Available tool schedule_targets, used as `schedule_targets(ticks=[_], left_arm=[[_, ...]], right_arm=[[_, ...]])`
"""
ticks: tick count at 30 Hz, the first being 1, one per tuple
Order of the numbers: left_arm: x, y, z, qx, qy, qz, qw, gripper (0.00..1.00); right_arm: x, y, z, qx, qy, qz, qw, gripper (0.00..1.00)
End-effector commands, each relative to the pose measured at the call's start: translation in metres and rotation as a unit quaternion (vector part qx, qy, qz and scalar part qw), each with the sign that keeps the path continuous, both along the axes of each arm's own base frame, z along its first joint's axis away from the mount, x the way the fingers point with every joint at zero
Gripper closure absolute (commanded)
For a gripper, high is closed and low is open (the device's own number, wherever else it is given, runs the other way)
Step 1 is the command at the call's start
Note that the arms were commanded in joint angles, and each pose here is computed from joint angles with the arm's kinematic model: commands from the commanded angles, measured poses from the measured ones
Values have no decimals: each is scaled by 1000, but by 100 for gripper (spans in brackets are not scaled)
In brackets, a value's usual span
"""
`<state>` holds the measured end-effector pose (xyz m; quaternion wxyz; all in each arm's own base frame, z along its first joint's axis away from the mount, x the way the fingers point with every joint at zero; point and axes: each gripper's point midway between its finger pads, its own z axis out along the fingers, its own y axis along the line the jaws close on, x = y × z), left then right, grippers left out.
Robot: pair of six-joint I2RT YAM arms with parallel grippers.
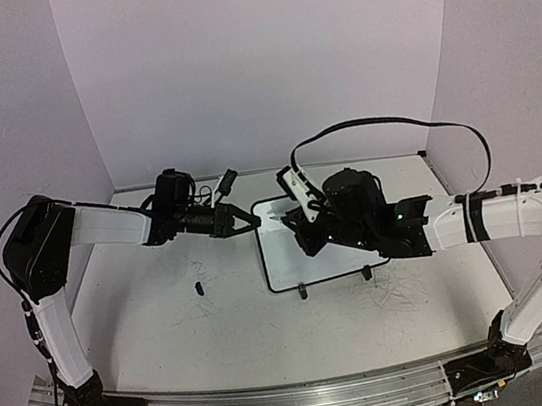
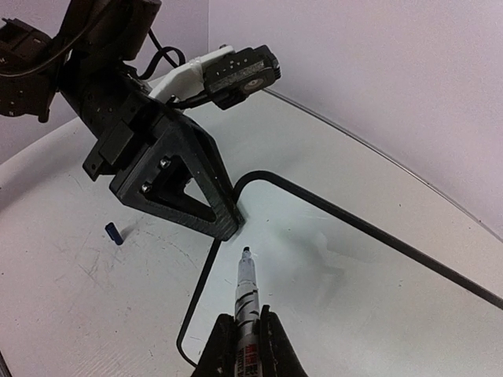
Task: Write a sentence on the whiteboard
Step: Hold the whiteboard at the center of the board.
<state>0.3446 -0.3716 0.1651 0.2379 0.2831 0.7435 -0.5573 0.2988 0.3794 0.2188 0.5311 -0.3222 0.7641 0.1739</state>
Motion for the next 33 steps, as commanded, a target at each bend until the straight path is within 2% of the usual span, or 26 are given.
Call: schedule_targets(ticks=[1, 7, 15, 26, 33], left_arm=[[8, -1, 30, -28, -41, 0, 999, 74], [9, -2, 26, -27, -37, 1, 999, 83], [8, -5, 28, -35, -32, -12, 999, 82], [6, -5, 26, -35, -40, -15, 998, 96], [2, -4, 23, -31, -58, -19, 998, 99]], right_arm=[[4, 6, 19, 17, -29, -1, 999, 100], [8, 9, 16, 12, -30, -3, 999, 100], [11, 15, 13, 15, -31, -2, 999, 100], [16, 18, 16, 17, -39, -10, 999, 100], [19, 16, 17, 20, -43, -19, 999, 100]])
